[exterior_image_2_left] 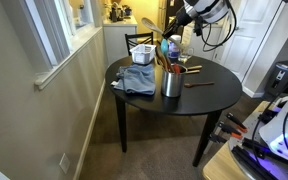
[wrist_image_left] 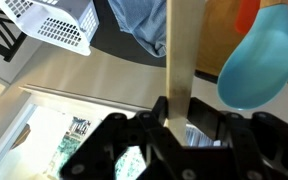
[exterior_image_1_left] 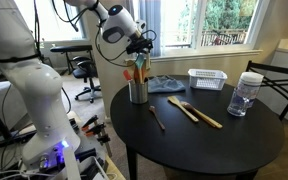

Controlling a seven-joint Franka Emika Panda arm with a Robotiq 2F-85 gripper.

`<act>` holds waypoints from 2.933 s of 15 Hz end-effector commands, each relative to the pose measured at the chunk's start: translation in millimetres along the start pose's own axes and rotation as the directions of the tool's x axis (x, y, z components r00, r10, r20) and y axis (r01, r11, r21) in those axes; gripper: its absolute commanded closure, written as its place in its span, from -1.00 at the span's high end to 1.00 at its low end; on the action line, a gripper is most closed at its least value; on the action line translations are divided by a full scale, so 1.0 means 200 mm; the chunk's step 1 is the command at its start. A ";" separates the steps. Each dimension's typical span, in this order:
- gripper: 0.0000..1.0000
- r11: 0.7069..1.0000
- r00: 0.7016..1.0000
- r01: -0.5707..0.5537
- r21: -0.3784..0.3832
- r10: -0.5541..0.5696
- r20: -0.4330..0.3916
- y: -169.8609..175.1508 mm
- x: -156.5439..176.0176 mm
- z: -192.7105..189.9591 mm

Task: Pick up the wooden spoon on the far left of the table on put it in the silver utensil holder

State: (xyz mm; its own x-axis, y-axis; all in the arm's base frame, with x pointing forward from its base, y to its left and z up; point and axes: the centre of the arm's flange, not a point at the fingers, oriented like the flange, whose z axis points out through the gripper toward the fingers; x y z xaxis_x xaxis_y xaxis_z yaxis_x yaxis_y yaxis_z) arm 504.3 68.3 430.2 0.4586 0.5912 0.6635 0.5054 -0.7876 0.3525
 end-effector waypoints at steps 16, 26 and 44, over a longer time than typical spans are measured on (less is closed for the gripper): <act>-0.79 0.969 0.982 0.190 -0.155 -0.191 0.012 -0.11 -0.39 -0.16; -0.43 0.971 0.969 0.231 -0.057 -0.225 0.102 -0.13 -0.41 -0.16; -0.79 0.980 0.983 0.176 -0.089 -0.171 0.059 -0.15 -0.40 -0.15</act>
State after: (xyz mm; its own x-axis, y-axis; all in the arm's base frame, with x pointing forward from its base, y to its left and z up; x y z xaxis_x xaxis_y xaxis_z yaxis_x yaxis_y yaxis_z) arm 431.4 36.7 389.6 0.4075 0.7606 0.5054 0.5498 -0.6462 0.5292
